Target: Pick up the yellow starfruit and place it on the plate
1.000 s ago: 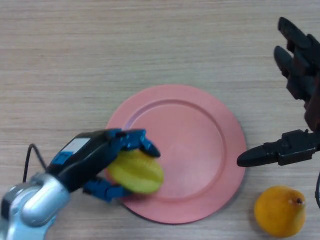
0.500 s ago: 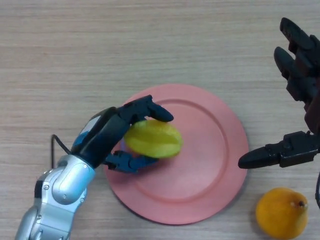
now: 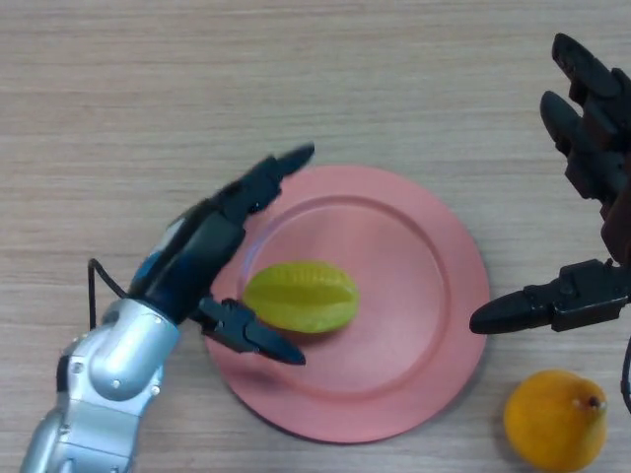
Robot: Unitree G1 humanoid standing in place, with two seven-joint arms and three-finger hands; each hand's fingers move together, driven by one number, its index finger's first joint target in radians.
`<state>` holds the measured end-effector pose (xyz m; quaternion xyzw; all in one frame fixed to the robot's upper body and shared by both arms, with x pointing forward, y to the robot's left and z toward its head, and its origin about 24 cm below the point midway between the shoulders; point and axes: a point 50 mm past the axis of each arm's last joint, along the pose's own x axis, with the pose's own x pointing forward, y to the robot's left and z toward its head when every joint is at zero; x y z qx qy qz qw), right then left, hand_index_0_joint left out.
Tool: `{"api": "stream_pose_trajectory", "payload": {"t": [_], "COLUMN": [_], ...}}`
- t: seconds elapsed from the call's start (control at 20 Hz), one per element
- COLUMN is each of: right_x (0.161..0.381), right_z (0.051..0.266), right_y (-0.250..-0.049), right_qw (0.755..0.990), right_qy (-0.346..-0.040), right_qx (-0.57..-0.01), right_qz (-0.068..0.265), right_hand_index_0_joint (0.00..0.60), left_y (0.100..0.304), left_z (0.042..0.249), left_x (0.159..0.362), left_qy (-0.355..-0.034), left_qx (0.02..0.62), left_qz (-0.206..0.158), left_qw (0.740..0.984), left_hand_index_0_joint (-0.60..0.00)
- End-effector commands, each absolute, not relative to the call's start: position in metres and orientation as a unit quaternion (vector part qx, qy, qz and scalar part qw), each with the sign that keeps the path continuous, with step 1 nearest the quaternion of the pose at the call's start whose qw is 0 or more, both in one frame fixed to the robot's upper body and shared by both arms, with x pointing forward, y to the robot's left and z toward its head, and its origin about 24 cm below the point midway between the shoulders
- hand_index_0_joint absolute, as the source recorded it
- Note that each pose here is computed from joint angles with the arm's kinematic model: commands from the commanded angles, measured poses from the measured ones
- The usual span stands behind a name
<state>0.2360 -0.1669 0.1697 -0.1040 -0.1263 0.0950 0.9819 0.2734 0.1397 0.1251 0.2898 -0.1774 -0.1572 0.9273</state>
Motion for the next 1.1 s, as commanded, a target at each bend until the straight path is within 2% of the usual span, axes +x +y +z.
{"api": "stream_pose_trajectory", "payload": {"t": [0.05, 0.2, 0.35, 0.55, 0.65, 0.9, 1.1], "right_x": [0.228, 0.228, 0.228, 0.228, 0.227, 0.227, 0.226], "right_z": [0.198, 0.197, 0.196, 0.195, 0.195, 0.196, 0.196], "right_y": [-0.172, -0.173, -0.173, -0.174, -0.175, -0.176, -0.175], "right_qw": [0.965, 0.965, 0.964, 0.964, 0.964, 0.965, 0.964], "right_qy": [-0.218, -0.217, -0.217, -0.220, -0.220, -0.222, -0.224], "right_qx": [-0.126, -0.126, -0.130, -0.133, -0.130, -0.122, -0.124], "right_qz": [0.078, 0.079, 0.077, 0.075, 0.073, 0.070, 0.074], "right_hand_index_0_joint": [0.000, 0.000, 0.000, 0.000, 0.000, 0.000, 0.000], "left_y": [0.161, 0.172, 0.196, 0.214, 0.220, 0.218, 0.219], "left_z": [0.171, 0.188, 0.200, 0.200, 0.198, 0.195, 0.194], "left_x": [0.259, 0.246, 0.243, 0.242, 0.242, 0.242, 0.243], "left_qy": [-0.278, -0.295, -0.310, -0.275, -0.269, -0.249, -0.251], "left_qx": [0.255, 0.183, 0.139, 0.074, 0.057, 0.054, 0.080], "left_qz": [-0.098, -0.097, -0.063, -0.059, -0.053, -0.056, -0.054], "left_qw": [0.921, 0.933, 0.938, 0.957, 0.960, 0.965, 0.963], "left_hand_index_0_joint": [0.000, 0.000, 0.000, 0.000, 0.000, 0.000, 0.000]}}
